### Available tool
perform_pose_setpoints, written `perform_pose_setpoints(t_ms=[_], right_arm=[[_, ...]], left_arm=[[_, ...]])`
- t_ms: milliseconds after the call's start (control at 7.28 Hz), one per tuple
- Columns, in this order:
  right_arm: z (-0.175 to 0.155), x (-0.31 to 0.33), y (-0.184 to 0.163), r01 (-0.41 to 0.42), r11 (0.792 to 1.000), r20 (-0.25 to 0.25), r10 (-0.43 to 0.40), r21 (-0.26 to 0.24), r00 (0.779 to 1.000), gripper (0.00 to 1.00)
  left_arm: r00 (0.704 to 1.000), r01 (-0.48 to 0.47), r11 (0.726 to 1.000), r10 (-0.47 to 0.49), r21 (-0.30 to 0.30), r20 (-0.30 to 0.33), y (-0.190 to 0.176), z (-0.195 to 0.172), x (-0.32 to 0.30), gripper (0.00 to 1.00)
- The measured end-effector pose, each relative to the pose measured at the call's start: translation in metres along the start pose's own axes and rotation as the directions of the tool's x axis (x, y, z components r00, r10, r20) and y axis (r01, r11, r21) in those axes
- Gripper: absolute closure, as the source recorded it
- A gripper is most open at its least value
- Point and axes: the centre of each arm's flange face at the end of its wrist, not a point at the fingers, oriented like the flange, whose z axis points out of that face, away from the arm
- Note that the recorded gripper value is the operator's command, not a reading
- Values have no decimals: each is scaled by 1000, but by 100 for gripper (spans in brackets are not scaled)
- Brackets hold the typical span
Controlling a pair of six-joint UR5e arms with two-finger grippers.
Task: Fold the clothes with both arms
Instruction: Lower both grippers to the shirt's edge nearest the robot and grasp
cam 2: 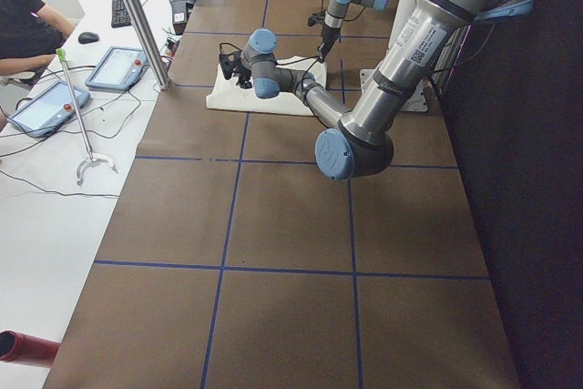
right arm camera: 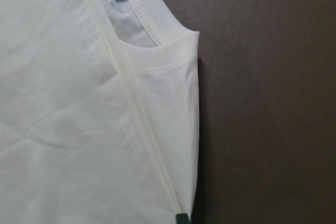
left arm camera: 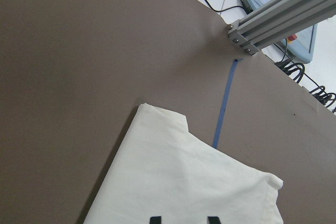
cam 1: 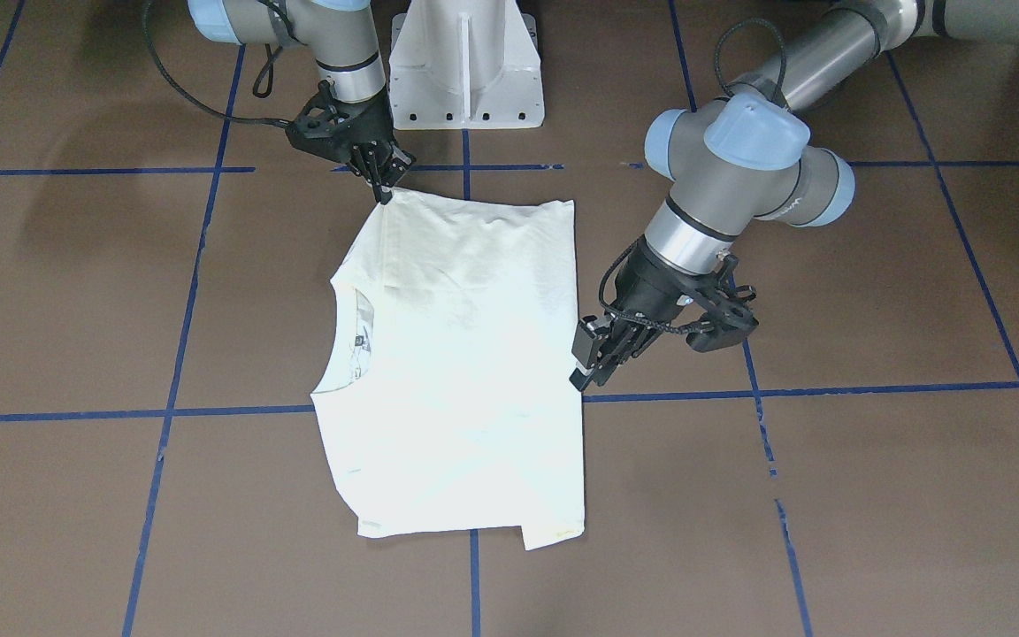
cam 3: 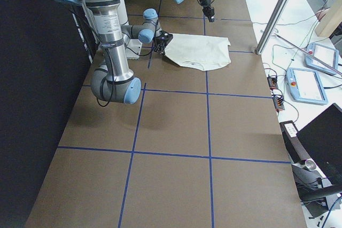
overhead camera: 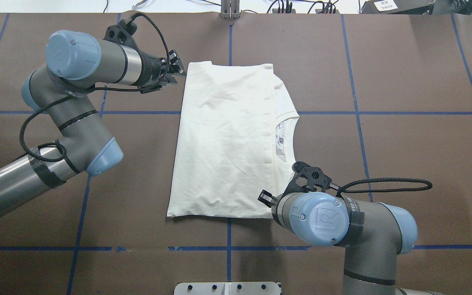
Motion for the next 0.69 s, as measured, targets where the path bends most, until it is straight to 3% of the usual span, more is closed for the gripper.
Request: perform_pose_setpoints(t_ms=[275,687], right_arm=[[-11,13,-6,-2,1000,5,2,-2,1000,100],[-19,27,-8,0,1000,1,0,-12,1000,100]], left_arm=[[996,81,996,-80,-37,40,81,-17,-34,57],[969,172,983,-159,-56,189,247,-16,-85,57]])
